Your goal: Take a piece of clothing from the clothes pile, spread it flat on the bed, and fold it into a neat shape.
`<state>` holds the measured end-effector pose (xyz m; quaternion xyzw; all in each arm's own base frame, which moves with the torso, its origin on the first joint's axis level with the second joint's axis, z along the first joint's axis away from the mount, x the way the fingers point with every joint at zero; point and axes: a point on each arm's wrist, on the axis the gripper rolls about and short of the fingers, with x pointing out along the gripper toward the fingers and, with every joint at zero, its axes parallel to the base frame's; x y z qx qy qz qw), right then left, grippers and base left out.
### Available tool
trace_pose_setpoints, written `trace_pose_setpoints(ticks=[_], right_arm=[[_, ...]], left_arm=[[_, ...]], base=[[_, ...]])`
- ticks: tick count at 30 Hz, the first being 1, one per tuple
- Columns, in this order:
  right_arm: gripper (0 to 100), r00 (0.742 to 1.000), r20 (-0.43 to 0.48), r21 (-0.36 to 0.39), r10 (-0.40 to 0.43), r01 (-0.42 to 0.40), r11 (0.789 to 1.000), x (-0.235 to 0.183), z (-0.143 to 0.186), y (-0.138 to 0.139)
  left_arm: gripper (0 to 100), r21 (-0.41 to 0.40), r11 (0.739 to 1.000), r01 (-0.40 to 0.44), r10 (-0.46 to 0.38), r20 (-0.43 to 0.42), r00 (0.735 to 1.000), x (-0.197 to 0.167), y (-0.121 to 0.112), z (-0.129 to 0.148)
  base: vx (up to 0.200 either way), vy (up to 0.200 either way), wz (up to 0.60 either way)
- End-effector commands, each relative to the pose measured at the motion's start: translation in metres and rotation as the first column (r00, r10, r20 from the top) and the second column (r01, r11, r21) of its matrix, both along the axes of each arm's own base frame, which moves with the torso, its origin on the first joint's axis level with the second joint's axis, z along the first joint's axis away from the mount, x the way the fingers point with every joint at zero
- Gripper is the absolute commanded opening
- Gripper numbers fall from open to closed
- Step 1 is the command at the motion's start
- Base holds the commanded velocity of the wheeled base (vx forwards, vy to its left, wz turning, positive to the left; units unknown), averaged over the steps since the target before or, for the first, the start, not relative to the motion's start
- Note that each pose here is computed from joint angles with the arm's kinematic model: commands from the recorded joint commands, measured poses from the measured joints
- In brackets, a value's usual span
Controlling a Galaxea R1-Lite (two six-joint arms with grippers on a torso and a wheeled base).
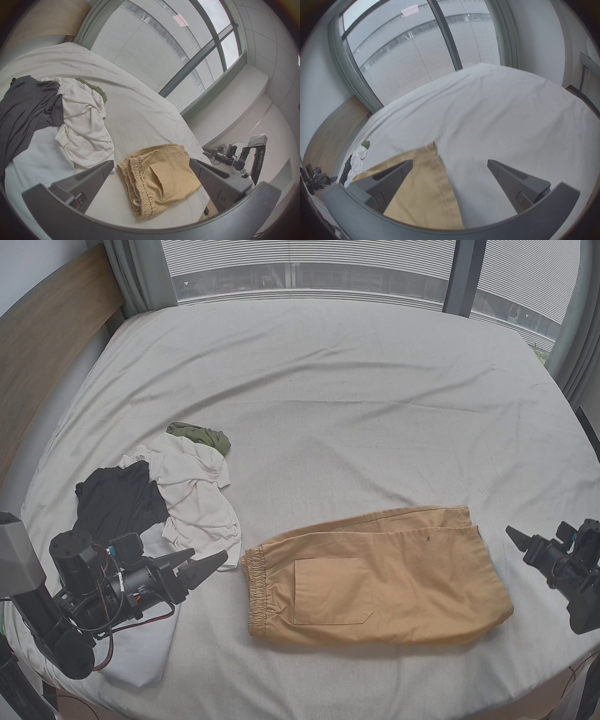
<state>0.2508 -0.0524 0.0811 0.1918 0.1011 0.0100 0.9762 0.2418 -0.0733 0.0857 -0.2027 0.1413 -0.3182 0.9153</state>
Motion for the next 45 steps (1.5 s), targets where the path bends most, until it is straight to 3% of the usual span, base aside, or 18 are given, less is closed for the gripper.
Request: trace_pose_setpoints(ticks=[1,6,11,22,45], right_arm=[[100,0.99,0.086,-0.011,0.109,-0.109,0.994,0.04,0.033,0.007],[100,0.984,0.036,0.004,0.174,-0.174,0.985,0.066,0.048,0.022],[100,0.976,-0.004,0.027,0.216,-0.216,0.976,0.067,0.042,0.028],[100,0.971,-0.076,0.055,0.228,-0.224,0.973,0.081,0.008,0.029],[100,0.961,-0.154,0.073,0.23,-0.221,0.973,0.087,-0.024,0.03]], left_arm=[[100,-0.003,1.0,0.008,-0.008,0.001,1.0,0.0,-0.002,0.0],[100,-0.002,1.0,0.013,-0.013,-0.005,1.0,0.0,-0.003,-0.001],[100,-0.002,1.0,0.014,-0.014,-0.002,1.0,0.0,-0.003,-0.001],[100,-0.003,1.0,0.009,-0.009,-0.01,1.0,0.002,-0.003,-0.003],[100,-0.003,1.0,0.009,-0.009,-0.01,1.0,0.001,-0.003,-0.002]], base=[[0.0,0.0,0.0],[0.0,0.0,0.0],[0.0,0.0,0.0],[0.0,0.0,0.0],[0.0,0.0,0.0]])
